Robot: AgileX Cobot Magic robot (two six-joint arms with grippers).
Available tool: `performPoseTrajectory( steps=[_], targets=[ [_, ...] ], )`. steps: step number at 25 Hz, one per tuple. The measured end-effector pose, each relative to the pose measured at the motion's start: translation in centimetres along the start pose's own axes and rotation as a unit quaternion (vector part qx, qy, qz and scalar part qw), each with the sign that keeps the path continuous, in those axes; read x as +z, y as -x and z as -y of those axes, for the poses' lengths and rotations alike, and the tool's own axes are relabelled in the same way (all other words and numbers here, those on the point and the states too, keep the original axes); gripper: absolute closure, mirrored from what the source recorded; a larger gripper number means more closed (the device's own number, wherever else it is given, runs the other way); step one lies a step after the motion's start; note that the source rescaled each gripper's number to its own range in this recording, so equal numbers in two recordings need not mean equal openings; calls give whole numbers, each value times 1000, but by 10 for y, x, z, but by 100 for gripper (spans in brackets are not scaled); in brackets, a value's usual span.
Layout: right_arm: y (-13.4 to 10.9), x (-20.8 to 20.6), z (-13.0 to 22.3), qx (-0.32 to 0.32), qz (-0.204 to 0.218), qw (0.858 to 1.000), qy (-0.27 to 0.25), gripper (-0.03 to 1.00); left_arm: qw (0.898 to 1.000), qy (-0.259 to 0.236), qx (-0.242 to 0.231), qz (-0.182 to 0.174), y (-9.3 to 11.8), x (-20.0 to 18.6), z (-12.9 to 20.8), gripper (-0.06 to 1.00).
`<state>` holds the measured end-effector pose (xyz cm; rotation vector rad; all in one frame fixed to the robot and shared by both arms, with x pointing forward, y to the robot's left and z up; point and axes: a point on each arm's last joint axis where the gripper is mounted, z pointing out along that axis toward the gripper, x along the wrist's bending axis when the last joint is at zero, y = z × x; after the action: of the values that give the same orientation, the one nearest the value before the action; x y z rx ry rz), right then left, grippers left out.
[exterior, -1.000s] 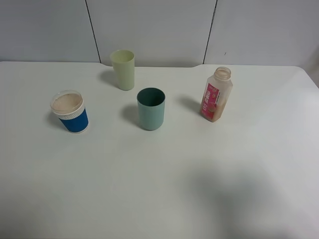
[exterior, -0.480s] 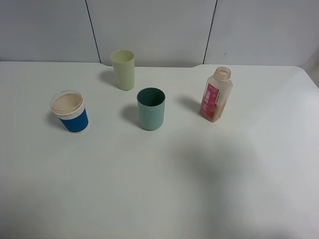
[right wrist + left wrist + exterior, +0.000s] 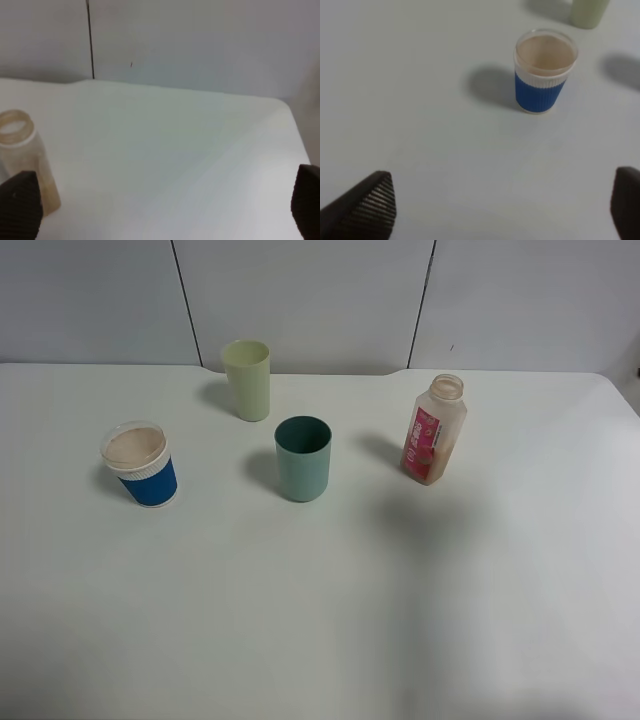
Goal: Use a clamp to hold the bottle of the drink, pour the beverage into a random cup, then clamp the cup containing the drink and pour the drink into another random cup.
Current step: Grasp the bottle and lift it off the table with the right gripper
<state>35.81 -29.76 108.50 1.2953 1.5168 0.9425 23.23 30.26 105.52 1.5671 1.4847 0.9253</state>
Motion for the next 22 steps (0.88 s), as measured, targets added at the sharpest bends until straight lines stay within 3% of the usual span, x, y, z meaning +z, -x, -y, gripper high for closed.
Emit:
performPoseTrajectory(
  steps=[12, 19, 22],
  targets=[
    [-5, 56, 17, -79, -24, 992, -100, -3, 1000, 0, 0, 0, 0, 0, 0, 37],
    [-8, 75, 22, -92, -32, 989, -114, -3, 1000, 0, 0, 0, 0, 0, 0, 37],
    [-9, 78, 21, -116, -35, 988, -96, -3, 1000, 0, 0, 0, 0, 0, 0, 37]
  ],
)
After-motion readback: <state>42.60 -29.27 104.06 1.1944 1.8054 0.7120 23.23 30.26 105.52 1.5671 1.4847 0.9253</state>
